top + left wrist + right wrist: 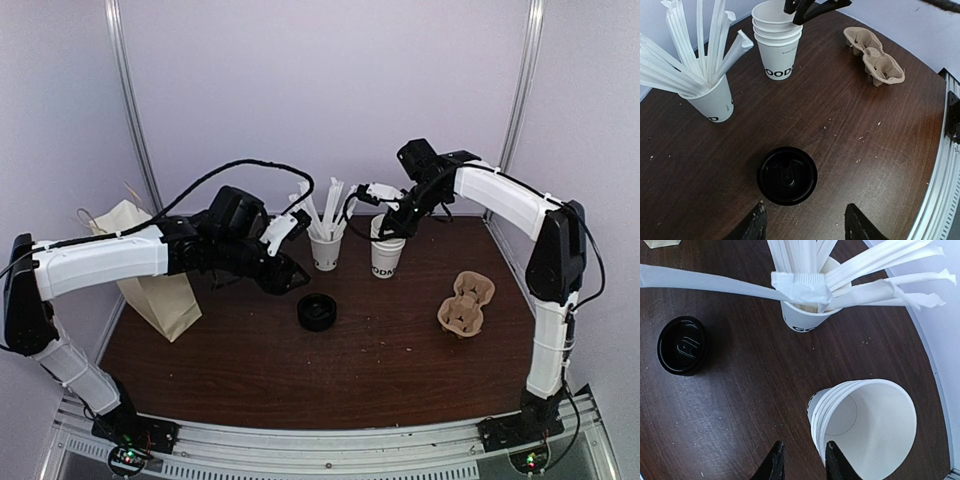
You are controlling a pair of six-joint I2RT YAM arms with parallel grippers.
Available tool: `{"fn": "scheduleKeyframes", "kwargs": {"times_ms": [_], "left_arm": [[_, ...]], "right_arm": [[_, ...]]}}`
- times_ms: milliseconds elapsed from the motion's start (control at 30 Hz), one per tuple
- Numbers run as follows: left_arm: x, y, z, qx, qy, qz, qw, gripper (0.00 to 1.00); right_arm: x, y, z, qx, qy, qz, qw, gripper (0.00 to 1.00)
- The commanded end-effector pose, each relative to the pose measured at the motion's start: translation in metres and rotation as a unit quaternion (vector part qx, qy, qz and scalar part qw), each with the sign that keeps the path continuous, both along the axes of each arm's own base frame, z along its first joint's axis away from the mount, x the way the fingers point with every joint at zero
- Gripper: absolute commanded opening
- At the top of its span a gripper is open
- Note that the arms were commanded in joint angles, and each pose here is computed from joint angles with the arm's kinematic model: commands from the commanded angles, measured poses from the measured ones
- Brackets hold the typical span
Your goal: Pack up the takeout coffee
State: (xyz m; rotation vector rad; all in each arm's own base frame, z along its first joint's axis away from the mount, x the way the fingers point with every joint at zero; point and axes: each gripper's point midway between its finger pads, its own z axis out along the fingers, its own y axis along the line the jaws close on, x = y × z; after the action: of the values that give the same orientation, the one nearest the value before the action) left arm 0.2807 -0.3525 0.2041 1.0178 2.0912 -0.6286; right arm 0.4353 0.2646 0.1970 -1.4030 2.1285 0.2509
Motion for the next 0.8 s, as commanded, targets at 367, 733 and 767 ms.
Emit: {"fn": "scheduleKeyframes", "kwargs": {"times_ms": [367,733,767], "left_arm": [[-0.008,-0.011,0.035,-0.057,-0.007,-0.016,0.998,0.55],[-0.007,-0.011,0.032,-0.052,-0.004,-0.017,0.998,0.55],[-0.007,-0.011,0.032,-0.052,-0.004,-0.017,0.999,0.55]], "right_arm": [[0.011,-0.005,-0.014,-0.032,0.017,-0.023,0.999,0.13],[0.012,-0.008,-0.017,-0.04,0.022,-0.03,0.999,0.11],[0.012,-0.009,-0.017,-0.041,0.022,-0.031,0.998,0.14]]}}
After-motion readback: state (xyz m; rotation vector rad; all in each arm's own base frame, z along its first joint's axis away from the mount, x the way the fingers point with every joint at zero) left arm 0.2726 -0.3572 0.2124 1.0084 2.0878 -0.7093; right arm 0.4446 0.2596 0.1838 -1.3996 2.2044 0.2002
